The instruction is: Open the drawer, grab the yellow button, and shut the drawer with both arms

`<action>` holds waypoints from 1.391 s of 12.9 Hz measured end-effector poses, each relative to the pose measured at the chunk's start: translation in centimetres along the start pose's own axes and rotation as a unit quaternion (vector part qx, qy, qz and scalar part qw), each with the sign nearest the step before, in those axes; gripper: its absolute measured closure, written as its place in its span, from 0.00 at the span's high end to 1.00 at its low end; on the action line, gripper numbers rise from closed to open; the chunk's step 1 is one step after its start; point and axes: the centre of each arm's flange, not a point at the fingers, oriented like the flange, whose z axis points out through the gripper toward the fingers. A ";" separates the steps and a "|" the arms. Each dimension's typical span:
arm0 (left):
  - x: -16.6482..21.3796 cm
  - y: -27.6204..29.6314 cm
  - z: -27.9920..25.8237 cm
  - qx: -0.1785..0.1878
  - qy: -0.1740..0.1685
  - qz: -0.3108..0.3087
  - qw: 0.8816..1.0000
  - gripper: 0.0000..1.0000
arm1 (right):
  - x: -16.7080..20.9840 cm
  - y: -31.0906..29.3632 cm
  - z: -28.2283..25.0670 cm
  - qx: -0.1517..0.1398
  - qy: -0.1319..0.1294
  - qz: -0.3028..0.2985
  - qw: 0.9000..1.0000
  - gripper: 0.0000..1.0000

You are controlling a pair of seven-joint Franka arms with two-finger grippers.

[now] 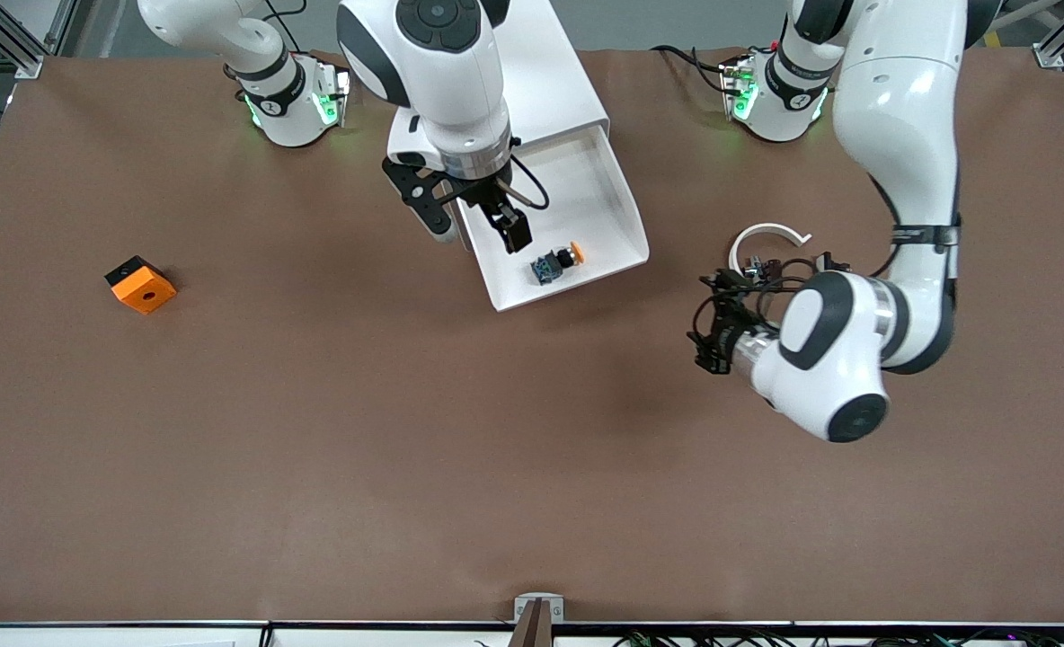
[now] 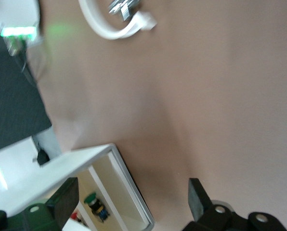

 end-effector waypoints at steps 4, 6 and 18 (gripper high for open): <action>0.5 -1.0 -1.7 -0.016 0.027 0.045 0.999 1.00 | 0.1 -0.4 1.3 -0.006 0.002 0.002 1.000 1.00; 0.5 -0.6 -2.0 -0.037 0.056 0.050 0.997 1.00 | 0.7 -0.9 1.7 0.000 0.003 0.010 1.000 1.00; -0.7 -5.5 -10.5 -0.100 0.202 0.374 0.900 1.00 | -1.1 -5.0 8.0 0.014 0.005 0.011 1.000 1.00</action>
